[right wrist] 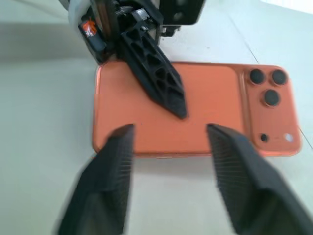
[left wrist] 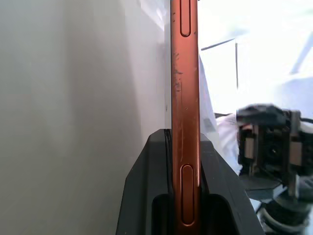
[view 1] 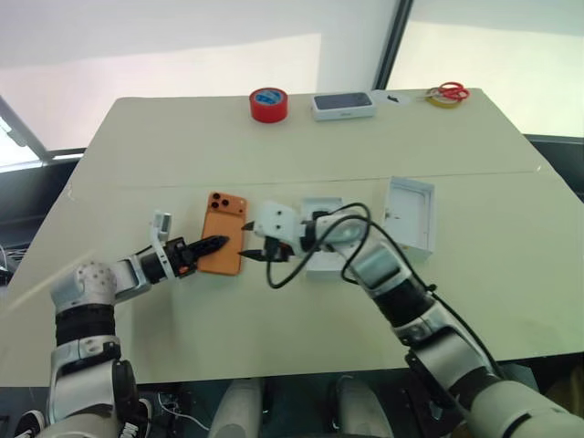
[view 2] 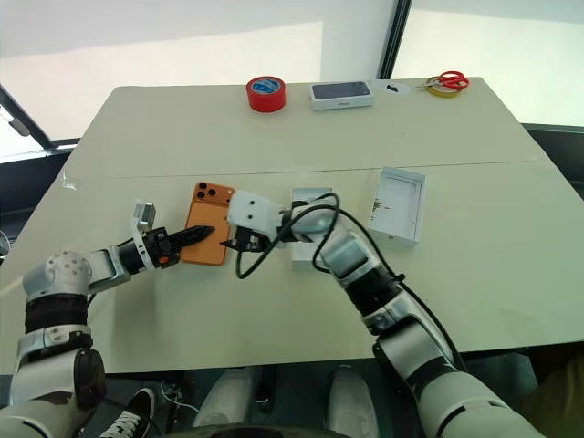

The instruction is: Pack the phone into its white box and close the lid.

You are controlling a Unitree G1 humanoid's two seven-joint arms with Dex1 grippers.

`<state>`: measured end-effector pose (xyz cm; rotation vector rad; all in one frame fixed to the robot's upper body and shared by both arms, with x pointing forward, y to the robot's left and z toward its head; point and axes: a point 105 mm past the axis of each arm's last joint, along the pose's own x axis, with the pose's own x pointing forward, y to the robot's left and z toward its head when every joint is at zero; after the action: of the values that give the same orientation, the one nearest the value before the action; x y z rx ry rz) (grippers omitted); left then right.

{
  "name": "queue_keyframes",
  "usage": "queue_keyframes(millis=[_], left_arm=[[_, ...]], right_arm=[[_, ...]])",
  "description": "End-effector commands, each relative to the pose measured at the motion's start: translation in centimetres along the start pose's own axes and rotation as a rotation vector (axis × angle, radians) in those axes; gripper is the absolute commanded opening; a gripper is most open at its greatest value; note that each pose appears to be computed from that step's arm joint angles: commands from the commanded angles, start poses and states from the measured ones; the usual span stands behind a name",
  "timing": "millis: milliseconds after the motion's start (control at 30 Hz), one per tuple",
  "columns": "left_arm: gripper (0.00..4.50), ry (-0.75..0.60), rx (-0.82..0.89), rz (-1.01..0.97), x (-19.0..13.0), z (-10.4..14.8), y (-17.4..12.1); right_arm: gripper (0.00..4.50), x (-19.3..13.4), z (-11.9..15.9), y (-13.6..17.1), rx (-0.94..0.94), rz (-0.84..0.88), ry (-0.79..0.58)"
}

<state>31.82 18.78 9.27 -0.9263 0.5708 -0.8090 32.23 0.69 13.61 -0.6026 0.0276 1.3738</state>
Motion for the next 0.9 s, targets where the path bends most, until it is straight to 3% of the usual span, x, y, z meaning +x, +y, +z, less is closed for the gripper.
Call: queue_keyframes(millis=[33,333,667,767,867,900], left_arm=[[0.0,-0.043,0.016,-0.045,0.5,0.1,-1.6],[0.0,-0.093,0.022,-0.07,3.4,-0.7,-4.0],[0.0,-0.087,0.049,-0.06,4.6,-1.1,-4.7],[0.0,-0.082,0.065,-0.055,4.7,-1.2,-4.7],[0.0,-0.083,0.062,-0.06,4.7,-1.1,-4.8],[0.0,-0.08,0.063,-0.059,4.7,-1.2,-4.8]], right_arm=[[2.89,-3.6,-0.2,1.8,-0.059,0.104,0.012],[2.89,-10.7,-4.4,1.4,-0.102,0.04,0.173],[2.89,-10.7,-6.3,2.1,-0.075,0.024,0.201],[1.99,-10.4,-6.8,1.9,-0.076,0.001,0.215],[0.48,-10.4,-6.8,1.9,-0.067,0.0,0.207],[0.48,-10.5,-6.9,2.1,-0.07,0.008,0.213]])
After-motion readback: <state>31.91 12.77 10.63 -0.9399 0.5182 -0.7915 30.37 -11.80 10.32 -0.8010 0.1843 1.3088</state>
